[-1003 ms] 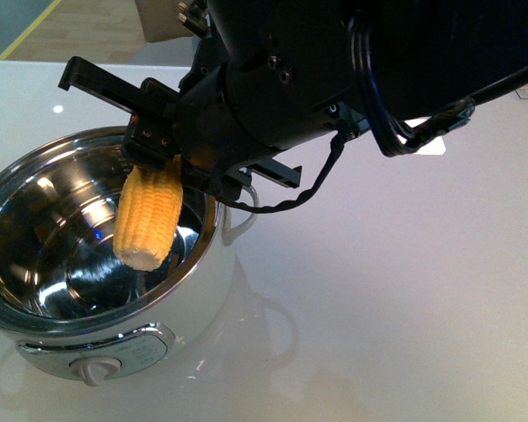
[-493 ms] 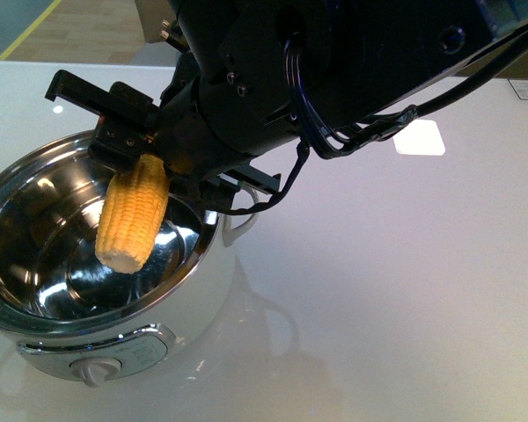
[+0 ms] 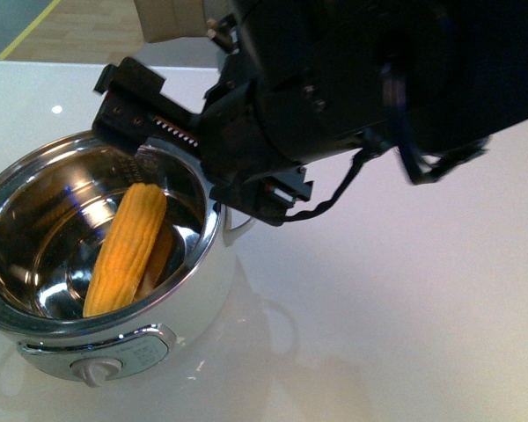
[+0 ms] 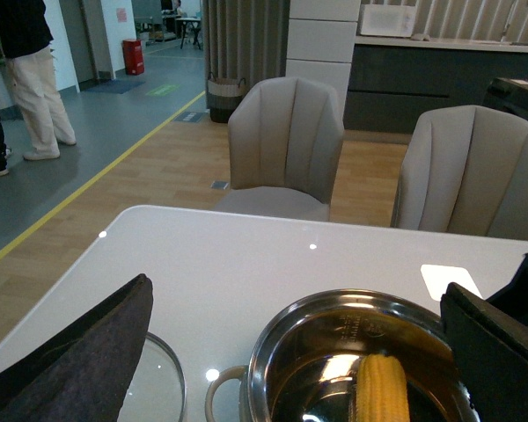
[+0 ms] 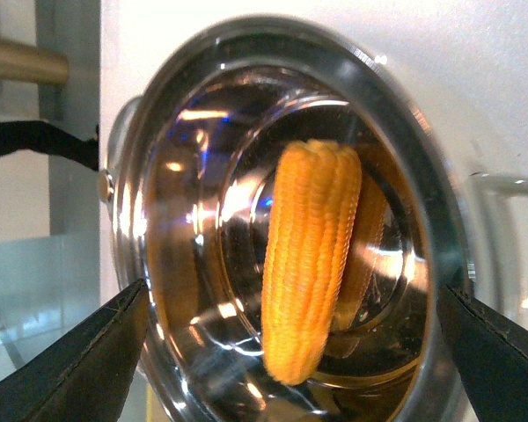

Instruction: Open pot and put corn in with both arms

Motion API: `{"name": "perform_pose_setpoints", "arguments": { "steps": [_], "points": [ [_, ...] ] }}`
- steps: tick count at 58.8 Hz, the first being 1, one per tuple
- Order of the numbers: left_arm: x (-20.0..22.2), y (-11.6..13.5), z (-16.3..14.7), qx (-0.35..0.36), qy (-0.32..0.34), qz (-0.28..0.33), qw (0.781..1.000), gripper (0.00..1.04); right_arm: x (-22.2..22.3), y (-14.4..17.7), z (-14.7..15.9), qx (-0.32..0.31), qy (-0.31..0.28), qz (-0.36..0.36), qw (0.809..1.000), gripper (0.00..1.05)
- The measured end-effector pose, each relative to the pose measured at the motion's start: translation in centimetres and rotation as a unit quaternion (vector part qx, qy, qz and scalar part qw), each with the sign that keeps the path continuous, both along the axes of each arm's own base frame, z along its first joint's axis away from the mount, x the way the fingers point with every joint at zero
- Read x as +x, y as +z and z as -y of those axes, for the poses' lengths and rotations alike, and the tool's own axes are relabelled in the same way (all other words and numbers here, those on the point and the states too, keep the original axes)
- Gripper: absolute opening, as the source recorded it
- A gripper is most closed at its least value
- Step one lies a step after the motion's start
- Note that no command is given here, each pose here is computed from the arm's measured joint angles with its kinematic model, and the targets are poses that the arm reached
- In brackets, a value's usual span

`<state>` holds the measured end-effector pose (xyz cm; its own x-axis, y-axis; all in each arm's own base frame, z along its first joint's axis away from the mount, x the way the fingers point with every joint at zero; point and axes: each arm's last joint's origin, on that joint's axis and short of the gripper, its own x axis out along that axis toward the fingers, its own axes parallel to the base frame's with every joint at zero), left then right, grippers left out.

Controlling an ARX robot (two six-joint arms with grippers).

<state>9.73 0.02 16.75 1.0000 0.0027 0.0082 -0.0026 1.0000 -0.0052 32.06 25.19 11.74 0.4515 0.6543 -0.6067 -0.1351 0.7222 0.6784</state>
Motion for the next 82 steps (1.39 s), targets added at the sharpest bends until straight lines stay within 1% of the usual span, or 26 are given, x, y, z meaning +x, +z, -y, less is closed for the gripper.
{"name": "perform_pose_setpoints", "arguments": {
  "steps": [3, 6, 9, 13, 23, 28, 37, 43, 45, 46, 47, 48, 49, 50, 51, 52, 53, 54, 55, 56, 59, 61, 68, 71, 75, 82],
  "points": [
    [0.0, 0.0, 0.0, 0.0, 0.0, 0.0, 1.0, 0.98, 0.1, 1.0, 1.7, 0.013, -0.019, 0.013, 1.0, 0.96],
    [0.0, 0.0, 0.0, 0.0, 0.0, 0.0, 1.0, 0.98, 0.2, 2.5, 4.5, 0.031, -0.054, 0.034, 0.998, 0.96],
    [0.0, 0.0, 0.0, 0.0, 0.0, 0.0, 1.0, 0.98, -0.1, 3.7, 7.4, 0.026, -0.092, 0.063, 0.993, 0.96],
    [0.0, 0.0, 0.0, 0.0, 0.0, 0.0, 1.0, 0.98, -0.9, 4.6, 10.5, 0.024, -0.122, 0.092, 0.988, 0.96],
    [0.0, 0.0, 0.0, 0.0, 0.0, 0.0, 1.0, 0.98, -4.7, 5.2, 16.9, -0.029, -0.165, 0.138, 0.976, 0.96],
    [0.0, 0.0, 0.0, 0.0, 0.0, 0.0, 1.0, 0.98, -7.2, 5.2, 19.7, -0.063, -0.172, 0.149, 0.972, 0.96],
    [0.0, 0.0, 0.0, 0.0, 0.0, 0.0, 1.0, 0.98, -11.2, 5.8, 23.3, -0.115, -0.195, 0.161, 0.961, 0.96],
    [0.0, 0.0, 0.0, 0.0, 0.0, 0.0, 1.0, 0.98, -11.8, 6.7, 23.9, -0.126, -0.201, 0.19, 0.953, 0.96],
    [0.0, 0.0, 0.0, 0.0, 0.0, 0.0, 1.0, 0.98, -11.7, 6.6, 23.9, -0.14, -0.202, 0.207, 0.947, 0.94],
    [0.0, 0.0, 0.0, 0.0, 0.0, 0.0, 1.0, 0.98, -11.7, 6.3, 23.9, -0.161, -0.211, 0.236, 0.935, 0.91],
    [0.0, 0.0, 0.0, 0.0, 0.0, 0.0, 1.0, 0.98, -11.7, 6.2, 23.9, -0.168, -0.219, 0.251, 0.928, 0.9],
    [0.0, 0.0, 0.0, 0.0, 0.0, 0.0, 1.0, 0.98, -11.8, 5.9, 23.9, -0.191, -0.227, 0.286, 0.911, 0.86],
    [0.0, 0.0, 0.0, 0.0, 0.0, 0.0, 1.0, 0.98, -11.8, 5.8, 24.0, -0.196, -0.234, 0.299, 0.904, 0.85],
    [0.0, 0.0, 0.0, 0.0, 0.0, 0.0, 1.0, 0.98, -12.2, 5.3, 24.2, -0.22, -0.237, 0.339, 0.884, 0.79],
    [0.0, 0.0, 0.0, 0.0, 0.0, 0.0, 1.0, 0.98, -12.4, 5.2, 24.4, -0.224, -0.238, 0.35, 0.878, 0.78],
    [0.0, 0.0, 0.0, 0.0, 0.0, 0.0, 1.0, 0.98, -12.7, 5.0, 24.6, -0.234, -0.24, 0.371, 0.866, 0.74],
    [0.0, 0.0, 0.0, 0.0, 0.0, 0.0, 1.0, 0.98, -12.9, 5.0, 24.7, -0.235, -0.244, 0.38, 0.861, 0.72],
    [0.0, 0.0, 0.0, 0.0, 0.001, 0.0, 1.0, 0.98, -13.2, 5.1, 24.8, -0.241, -0.248, 0.399, 0.849, 0.69],
    [0.0, 0.0, 0.0, 0.0, 0.001, 0.0, 1.0, 0.98, -13.3, 5.2, 24.9, -0.245, -0.251, 0.408, 0.843, 0.67],
    [0.0, 0.0, 0.0, 0.0, 0.0, 0.0, 1.0, 0.98, -13.6, 5.6, 25.1, -0.252, -0.256, 0.431, 0.828, 0.62],
    [0.0, 0.0, 0.0, 0.0, 0.0, 0.0, 1.0, 0.98, -14.2, 6.2, 25.1, -0.259, -0.256, 0.456, 0.812, 0.51],
    [0.0, 0.0, 0.0, 0.0, 0.0, 0.0, 1.0, 0.98, -14.6, 6.2, 25.1, -0.263, -0.254, 0.461, 0.809, 0.44],
    [0.0, 0.0, 0.0, 0.0, 0.0, 0.0, 1.0, 0.98, -15.7, 5.4, 25.1, -0.273, -0.247, 0.452, 0.813, 0.23],
    [0.0, 0.0, 0.0, 0.0, 0.0, 0.0, 1.0, 0.98, -16.1, 5.0, 25.1, -0.273, -0.248, 0.46, 0.808, 0.13],
    [0.0, 0.0, 0.0, 0.0, 0.0, 0.0, 1.0, 0.98, -16.6, 4.5, 25.1, -0.278, -0.244, 0.456, 0.81, 0.02],
    [0.0, 0.0, 0.0, 0.0, 0.0, 0.0, 1.0, 0.98, -17.4, 4.5, 25.2, -0.28, -0.244, 0.455, 0.809, 0.02]
  ]
}}
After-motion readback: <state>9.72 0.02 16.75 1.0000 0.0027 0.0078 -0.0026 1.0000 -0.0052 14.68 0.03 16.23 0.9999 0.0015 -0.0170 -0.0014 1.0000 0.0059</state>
